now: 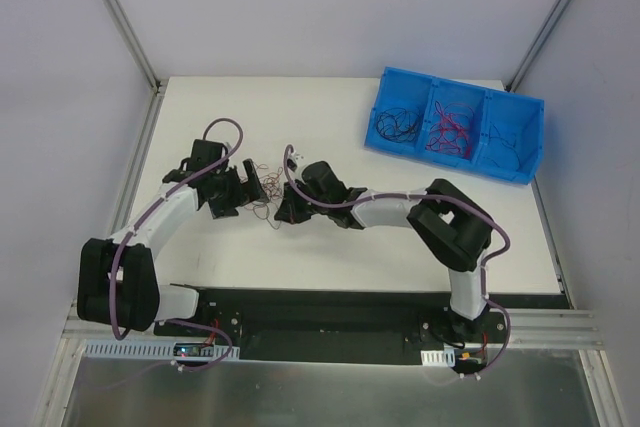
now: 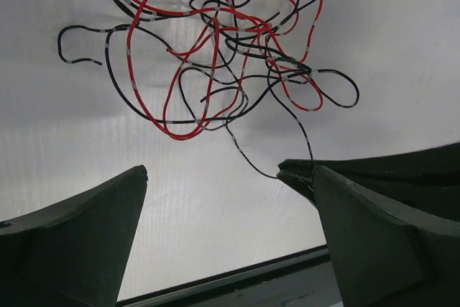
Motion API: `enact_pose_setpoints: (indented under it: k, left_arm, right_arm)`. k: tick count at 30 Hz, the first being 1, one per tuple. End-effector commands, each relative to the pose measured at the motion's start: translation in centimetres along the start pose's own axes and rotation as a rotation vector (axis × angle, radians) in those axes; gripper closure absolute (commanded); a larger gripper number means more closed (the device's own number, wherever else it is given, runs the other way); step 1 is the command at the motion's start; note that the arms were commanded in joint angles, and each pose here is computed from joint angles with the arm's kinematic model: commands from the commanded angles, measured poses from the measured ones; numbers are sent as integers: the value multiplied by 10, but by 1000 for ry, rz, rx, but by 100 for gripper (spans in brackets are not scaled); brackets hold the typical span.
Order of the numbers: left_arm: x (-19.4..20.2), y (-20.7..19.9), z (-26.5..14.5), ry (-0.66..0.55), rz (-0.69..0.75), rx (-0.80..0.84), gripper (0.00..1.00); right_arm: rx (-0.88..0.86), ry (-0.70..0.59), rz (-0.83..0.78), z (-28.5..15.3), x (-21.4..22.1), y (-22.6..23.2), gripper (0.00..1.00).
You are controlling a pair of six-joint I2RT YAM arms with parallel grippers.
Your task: Untangle the cables
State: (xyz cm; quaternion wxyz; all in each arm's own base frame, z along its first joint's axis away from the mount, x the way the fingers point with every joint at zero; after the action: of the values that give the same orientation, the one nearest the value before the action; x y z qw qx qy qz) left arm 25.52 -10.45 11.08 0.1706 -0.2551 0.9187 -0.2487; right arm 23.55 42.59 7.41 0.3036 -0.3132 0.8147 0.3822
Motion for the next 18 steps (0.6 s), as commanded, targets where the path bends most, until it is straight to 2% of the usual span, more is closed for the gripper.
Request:
enact_pose_setpoints:
  k: [1, 8, 14, 18]
  left_arm:
    - [8, 2, 11, 3, 27, -67, 1]
    - [18, -4, 42, 46, 63, -173, 1]
    - [-16, -28, 68, 12, 15, -200, 1]
    - [-39, -38, 80, 36, -74, -164, 1]
  right_arm:
    - [-37, -121, -52, -25, -33, 19, 100]
    - [-108, -148, -45, -51, -34, 36, 100]
    - [-177, -161, -77, -98, -37, 60, 100]
    - [-101, -199, -147, -159, -44, 67, 100]
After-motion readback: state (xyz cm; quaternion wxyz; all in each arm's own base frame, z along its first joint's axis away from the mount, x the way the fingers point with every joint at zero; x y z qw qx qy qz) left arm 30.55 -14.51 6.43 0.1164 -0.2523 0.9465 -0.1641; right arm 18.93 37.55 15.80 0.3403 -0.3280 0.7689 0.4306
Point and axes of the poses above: each gripper's point midway between its finger pads, its own z axis out along the fingers, its own y axis along the line the jaws close on, x = y × z, the point moved 3 cm from there along -z, back along the fingers, and after that the axes turned 13 degrees about -z, right-handed, at the moved point
